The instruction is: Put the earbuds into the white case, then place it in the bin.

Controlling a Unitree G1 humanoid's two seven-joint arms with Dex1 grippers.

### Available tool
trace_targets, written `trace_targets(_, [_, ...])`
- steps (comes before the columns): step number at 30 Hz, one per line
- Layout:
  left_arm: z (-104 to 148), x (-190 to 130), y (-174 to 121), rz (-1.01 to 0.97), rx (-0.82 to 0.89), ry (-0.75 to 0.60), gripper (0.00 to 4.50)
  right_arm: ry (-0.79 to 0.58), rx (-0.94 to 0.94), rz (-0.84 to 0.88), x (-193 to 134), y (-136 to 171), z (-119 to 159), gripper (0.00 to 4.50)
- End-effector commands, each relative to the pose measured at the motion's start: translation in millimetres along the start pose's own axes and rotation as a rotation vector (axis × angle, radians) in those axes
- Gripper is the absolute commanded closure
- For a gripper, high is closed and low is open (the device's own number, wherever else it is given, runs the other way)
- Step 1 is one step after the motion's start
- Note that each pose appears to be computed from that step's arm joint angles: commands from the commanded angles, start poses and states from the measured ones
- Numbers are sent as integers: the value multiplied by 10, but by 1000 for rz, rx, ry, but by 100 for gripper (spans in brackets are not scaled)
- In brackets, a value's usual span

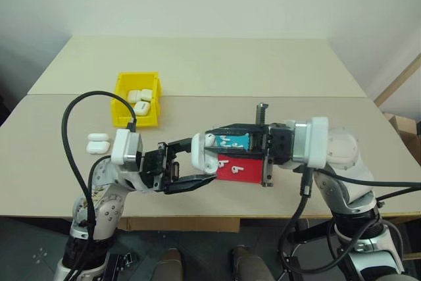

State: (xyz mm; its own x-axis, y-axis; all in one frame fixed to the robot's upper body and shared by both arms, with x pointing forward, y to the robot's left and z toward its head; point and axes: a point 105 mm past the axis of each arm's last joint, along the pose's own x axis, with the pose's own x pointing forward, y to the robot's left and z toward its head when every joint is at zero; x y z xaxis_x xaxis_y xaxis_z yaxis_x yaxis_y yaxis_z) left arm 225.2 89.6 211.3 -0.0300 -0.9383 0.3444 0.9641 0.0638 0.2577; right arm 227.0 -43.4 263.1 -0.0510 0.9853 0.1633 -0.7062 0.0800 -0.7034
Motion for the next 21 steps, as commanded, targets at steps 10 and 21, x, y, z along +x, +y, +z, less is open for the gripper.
trace_targets(10, [98,35,-61,-46,58,-45,172,20,-5,27,-60,12,4,189])
trace_targets(21, [69,19,-41,-43,62,-47,172,6,24,116,-109,118,80,189])
